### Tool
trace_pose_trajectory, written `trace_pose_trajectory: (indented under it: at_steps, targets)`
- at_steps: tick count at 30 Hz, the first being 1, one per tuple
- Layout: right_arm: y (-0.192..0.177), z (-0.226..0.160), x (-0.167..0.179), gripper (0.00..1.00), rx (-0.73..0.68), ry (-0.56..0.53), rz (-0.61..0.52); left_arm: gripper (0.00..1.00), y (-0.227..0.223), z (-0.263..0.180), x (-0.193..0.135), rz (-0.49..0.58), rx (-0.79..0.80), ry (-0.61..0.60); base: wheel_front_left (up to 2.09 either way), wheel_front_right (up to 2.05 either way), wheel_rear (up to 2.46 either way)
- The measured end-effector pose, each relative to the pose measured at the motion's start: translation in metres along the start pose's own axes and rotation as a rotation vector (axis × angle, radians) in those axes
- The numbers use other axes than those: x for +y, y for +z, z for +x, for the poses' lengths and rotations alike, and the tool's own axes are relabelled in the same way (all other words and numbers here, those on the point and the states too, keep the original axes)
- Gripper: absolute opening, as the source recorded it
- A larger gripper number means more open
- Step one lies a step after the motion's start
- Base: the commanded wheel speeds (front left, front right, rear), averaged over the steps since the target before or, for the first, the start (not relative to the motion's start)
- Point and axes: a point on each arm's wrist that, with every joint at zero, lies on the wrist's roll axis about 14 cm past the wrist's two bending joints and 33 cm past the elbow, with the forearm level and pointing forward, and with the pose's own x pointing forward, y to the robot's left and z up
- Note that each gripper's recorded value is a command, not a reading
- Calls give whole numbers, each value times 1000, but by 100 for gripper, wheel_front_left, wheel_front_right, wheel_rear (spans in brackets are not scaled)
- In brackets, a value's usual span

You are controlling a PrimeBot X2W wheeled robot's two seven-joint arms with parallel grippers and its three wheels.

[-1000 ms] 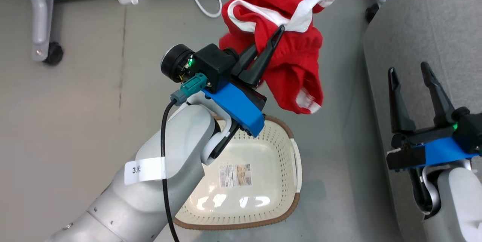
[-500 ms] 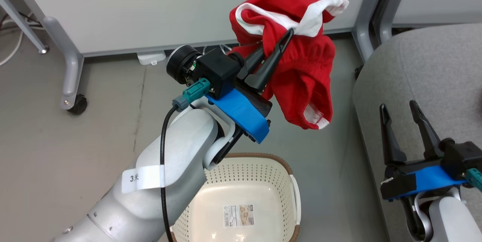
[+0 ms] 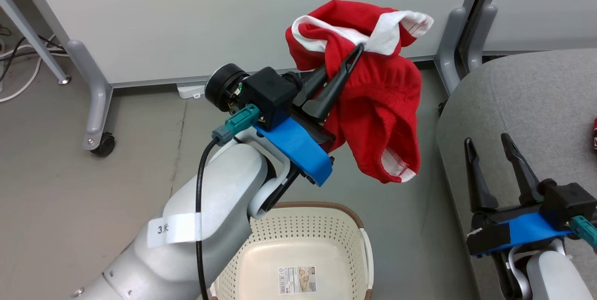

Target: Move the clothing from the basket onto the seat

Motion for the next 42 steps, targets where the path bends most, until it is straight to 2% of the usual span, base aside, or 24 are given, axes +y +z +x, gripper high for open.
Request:
trace_pose_trajectory:
  at_steps: [7,14,25,34,42]
  targets:
    - [14,7,23,100,-42,88,-32,0,1,-1,0,7,5,2,0,0,0]
    - [31,23,61,100,-92,235,-82,0,-5,-1,1,5,17,2,0,0,0]
    - [30,44,99,100,-93,397,-185,0,-13,0,2,-3,31,2,0,0,0]
    - [37,65,117,100,-130,468,-329,0,-18,3,1,-12,37,-6,0,0,0]
    - [48,77,119,100,-170,451,-373,0,-19,5,-2,-16,40,-16,0,0,0]
